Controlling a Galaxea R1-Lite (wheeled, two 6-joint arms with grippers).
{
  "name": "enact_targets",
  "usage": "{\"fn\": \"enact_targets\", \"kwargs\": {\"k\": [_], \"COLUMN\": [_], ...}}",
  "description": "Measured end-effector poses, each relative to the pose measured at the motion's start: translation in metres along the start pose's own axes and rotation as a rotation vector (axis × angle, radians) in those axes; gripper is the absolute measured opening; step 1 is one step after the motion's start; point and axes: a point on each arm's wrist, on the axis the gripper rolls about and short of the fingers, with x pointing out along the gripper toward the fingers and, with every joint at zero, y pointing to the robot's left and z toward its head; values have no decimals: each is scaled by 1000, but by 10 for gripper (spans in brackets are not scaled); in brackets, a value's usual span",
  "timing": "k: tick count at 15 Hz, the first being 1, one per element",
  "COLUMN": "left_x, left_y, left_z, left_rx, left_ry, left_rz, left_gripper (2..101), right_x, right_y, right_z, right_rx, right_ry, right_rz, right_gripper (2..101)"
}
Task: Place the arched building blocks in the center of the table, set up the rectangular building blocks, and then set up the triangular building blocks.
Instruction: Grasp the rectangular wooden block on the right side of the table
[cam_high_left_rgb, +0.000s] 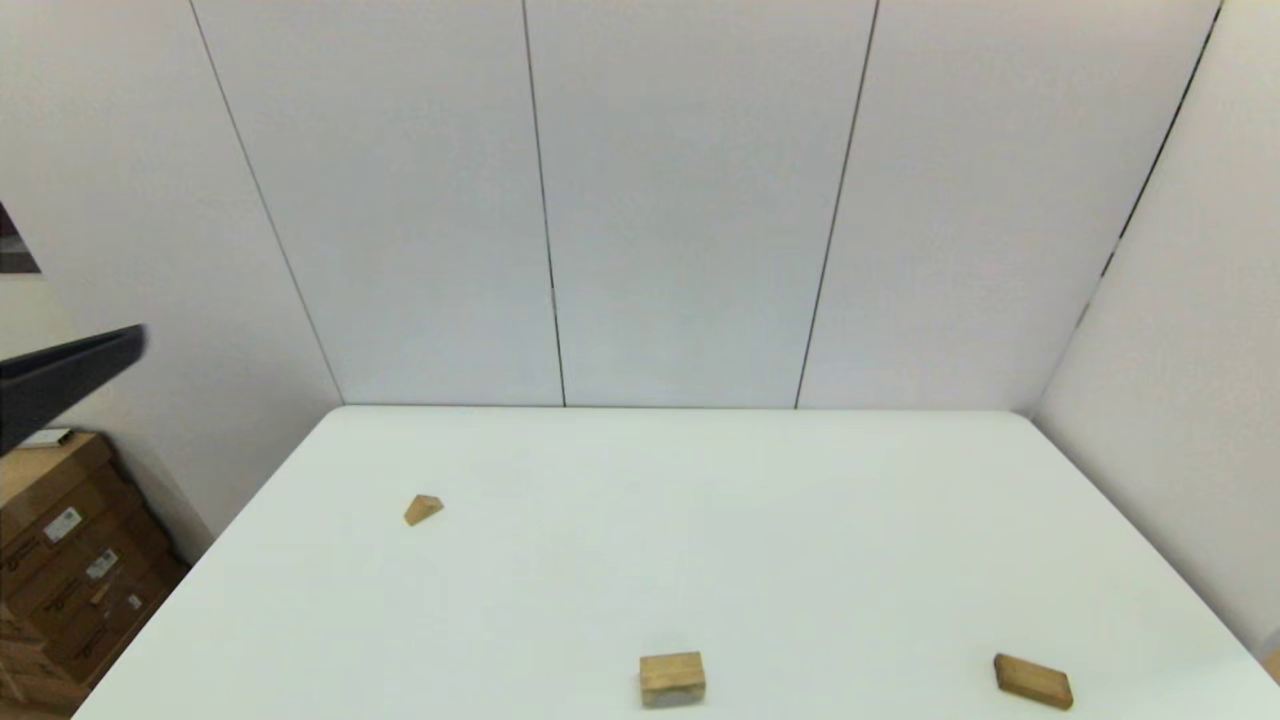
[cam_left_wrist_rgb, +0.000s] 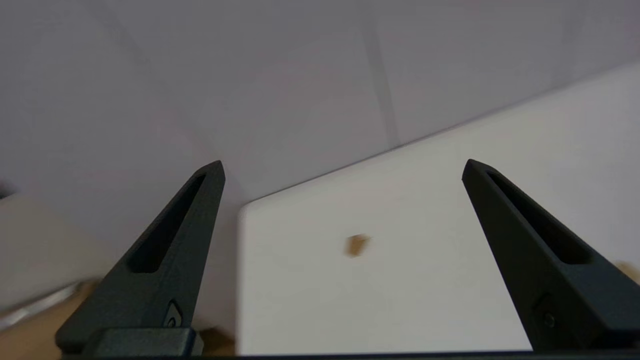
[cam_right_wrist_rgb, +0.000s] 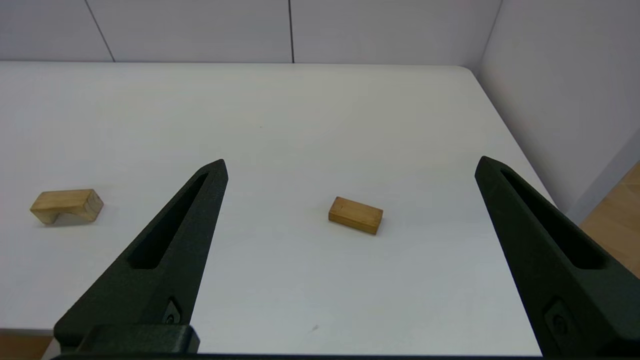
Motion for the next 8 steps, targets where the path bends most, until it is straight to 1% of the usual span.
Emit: {"fn": "enact_targets", "kwargs": {"k": [2,4,5,6,8], "left_x": [-31,-59,-72,-82,-90], "left_y": [12,13,9,3,-12], "left_z": [-19,-36,-46,-58,-91], "left_rx": [27,39,46,58,88], "left_ry": [4,9,-4,-17,-10], "left_rz": [205,383,432,445,421], "left_gripper": [966,969,970,970,971], "right_x": [0,0,0,0,0], "right_y": [0,0,0,0,0], "right_z": [0,0,0,0,0], "right_rx": [0,0,0,0,0], "right_ry": [0,0,0,0,0], "right_rz": [0,-1,0,-1,-1], "right_gripper": [980,980,980,980,980]}}
